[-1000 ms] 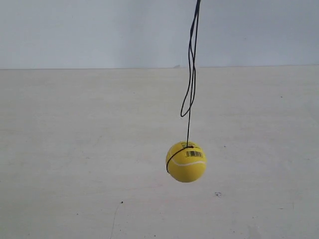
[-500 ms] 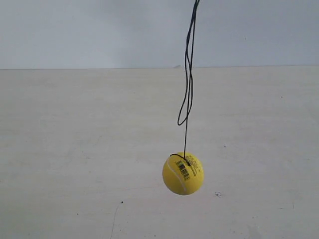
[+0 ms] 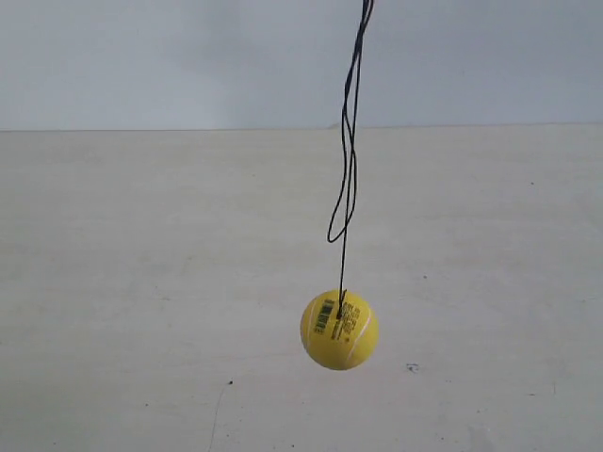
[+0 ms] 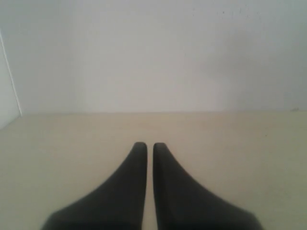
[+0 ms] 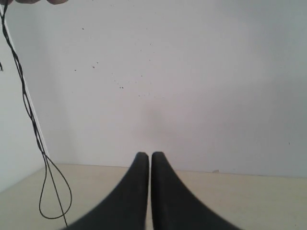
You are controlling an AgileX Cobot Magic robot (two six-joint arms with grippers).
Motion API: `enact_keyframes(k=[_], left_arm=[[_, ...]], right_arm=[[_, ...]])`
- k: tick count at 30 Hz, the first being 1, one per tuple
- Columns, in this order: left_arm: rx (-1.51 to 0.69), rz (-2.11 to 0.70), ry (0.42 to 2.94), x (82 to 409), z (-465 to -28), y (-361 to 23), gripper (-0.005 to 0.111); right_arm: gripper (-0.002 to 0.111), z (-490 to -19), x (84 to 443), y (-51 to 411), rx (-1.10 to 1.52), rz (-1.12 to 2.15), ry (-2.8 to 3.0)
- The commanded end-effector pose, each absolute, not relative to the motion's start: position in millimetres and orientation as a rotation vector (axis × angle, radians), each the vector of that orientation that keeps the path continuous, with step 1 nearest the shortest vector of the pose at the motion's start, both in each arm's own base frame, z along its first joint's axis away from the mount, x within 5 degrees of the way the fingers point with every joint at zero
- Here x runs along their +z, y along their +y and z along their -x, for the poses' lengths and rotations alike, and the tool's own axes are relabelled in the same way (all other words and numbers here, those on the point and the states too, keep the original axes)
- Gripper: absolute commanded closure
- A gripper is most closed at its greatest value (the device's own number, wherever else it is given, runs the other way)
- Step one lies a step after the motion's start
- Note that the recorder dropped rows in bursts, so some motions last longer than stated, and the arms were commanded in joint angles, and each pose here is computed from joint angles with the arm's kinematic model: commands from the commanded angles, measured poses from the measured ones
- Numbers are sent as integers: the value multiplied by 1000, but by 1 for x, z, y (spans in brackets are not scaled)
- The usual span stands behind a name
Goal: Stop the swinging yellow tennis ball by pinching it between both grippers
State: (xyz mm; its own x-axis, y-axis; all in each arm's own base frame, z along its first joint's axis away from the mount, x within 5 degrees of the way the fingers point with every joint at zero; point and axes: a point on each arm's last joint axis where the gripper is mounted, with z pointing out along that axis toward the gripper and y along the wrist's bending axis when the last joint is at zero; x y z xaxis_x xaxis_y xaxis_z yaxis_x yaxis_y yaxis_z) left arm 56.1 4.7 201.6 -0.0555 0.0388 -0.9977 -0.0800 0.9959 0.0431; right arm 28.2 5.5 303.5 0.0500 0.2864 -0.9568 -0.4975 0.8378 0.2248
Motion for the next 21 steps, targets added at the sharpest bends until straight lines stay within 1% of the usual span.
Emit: enact_keyframes(k=[1,21], left_arm=[[126,7,1774,187,-54,5,102],[131,1,1777,187,-54,5,102]], right_arm=[[108,-27,303,5,596,193,1389],[108,-27,303,5,596,193,1389]])
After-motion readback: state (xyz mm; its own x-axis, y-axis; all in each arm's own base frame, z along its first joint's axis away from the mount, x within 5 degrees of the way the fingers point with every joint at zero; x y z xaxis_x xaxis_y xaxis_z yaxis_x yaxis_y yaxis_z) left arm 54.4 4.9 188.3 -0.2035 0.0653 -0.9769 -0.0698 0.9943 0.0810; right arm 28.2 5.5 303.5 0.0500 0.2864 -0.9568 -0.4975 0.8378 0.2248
